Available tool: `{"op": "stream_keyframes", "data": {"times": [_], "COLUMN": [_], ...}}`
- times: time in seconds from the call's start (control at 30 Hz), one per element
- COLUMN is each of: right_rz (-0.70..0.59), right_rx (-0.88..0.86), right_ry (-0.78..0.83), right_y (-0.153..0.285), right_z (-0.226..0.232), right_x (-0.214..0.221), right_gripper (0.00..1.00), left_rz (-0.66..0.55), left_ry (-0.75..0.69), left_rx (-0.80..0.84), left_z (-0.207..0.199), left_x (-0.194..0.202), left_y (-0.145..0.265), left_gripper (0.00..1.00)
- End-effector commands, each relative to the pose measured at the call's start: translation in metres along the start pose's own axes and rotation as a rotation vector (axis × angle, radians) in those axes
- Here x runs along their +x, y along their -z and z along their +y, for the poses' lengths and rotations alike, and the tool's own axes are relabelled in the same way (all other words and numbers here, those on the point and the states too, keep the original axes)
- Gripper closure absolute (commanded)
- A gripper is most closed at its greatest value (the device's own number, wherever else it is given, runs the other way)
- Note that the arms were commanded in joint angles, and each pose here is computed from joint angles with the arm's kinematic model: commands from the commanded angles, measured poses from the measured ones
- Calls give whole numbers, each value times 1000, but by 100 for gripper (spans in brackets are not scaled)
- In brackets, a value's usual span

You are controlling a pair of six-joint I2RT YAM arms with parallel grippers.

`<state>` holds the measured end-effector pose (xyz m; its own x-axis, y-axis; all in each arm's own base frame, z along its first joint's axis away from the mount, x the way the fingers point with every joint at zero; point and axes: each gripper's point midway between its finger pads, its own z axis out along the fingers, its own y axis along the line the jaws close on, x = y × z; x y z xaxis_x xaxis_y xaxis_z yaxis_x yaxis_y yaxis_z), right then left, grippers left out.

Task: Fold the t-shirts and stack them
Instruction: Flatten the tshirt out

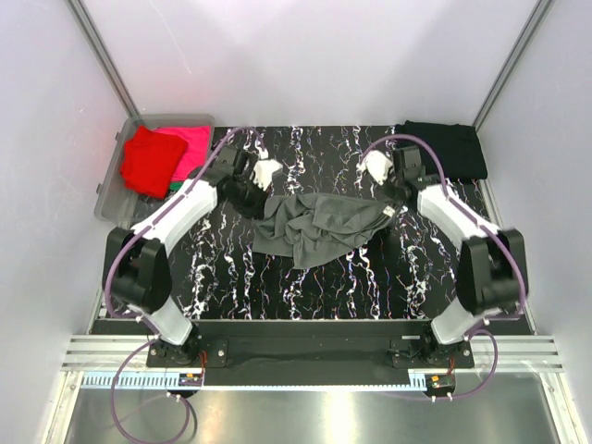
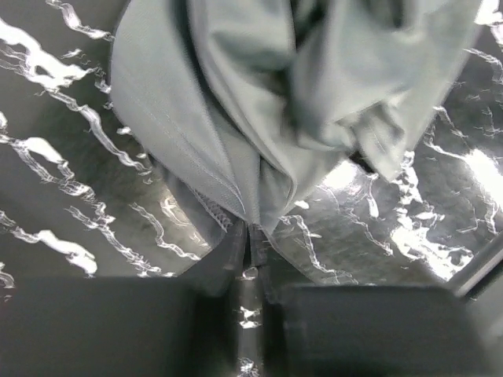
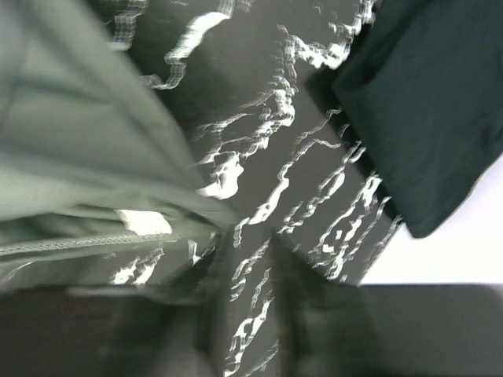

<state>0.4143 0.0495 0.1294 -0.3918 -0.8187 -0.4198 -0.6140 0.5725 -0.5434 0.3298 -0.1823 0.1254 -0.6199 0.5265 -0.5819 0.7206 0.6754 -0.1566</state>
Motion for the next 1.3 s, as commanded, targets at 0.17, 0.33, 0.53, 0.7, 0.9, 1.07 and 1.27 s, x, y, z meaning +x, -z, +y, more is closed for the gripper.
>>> {"op": "stream_keyframes", "data": {"times": [0.17, 0.33, 0.53, 0.7, 0.9, 1.07, 1.27], "right_rz": [-337, -385, -399, -435, -437, -436, -441], "right_rx": [-105, -356, -547, -606, -608, -623, -619], "right_ry": [-143, -79, 127, 137, 143, 143, 148], "right_y": [43, 56, 48, 44, 28, 16, 5], "right_z": [-34, 28, 124, 147, 150, 151, 148], "right_x": [-81, -106, -117, -133, -144, -151, -161], "right_gripper": [37, 41, 48, 47, 46, 46, 47], "left_rz": [-175, -196, -171, -161, -150, -143, -135], "left_ry": [-56, -31, -32, -38, -38, -33, -34], "left_rx": [-262, -262, -306, -317, -310, -321, -331], "left_z": [66, 67, 76, 76, 70, 71, 71], "left_x": [-97, -107, -102, -95, -82, -74, -70], "left_y": [31, 32, 30, 34, 34, 34, 34], "left_gripper": [60, 58, 58, 58, 58, 58, 58]}}
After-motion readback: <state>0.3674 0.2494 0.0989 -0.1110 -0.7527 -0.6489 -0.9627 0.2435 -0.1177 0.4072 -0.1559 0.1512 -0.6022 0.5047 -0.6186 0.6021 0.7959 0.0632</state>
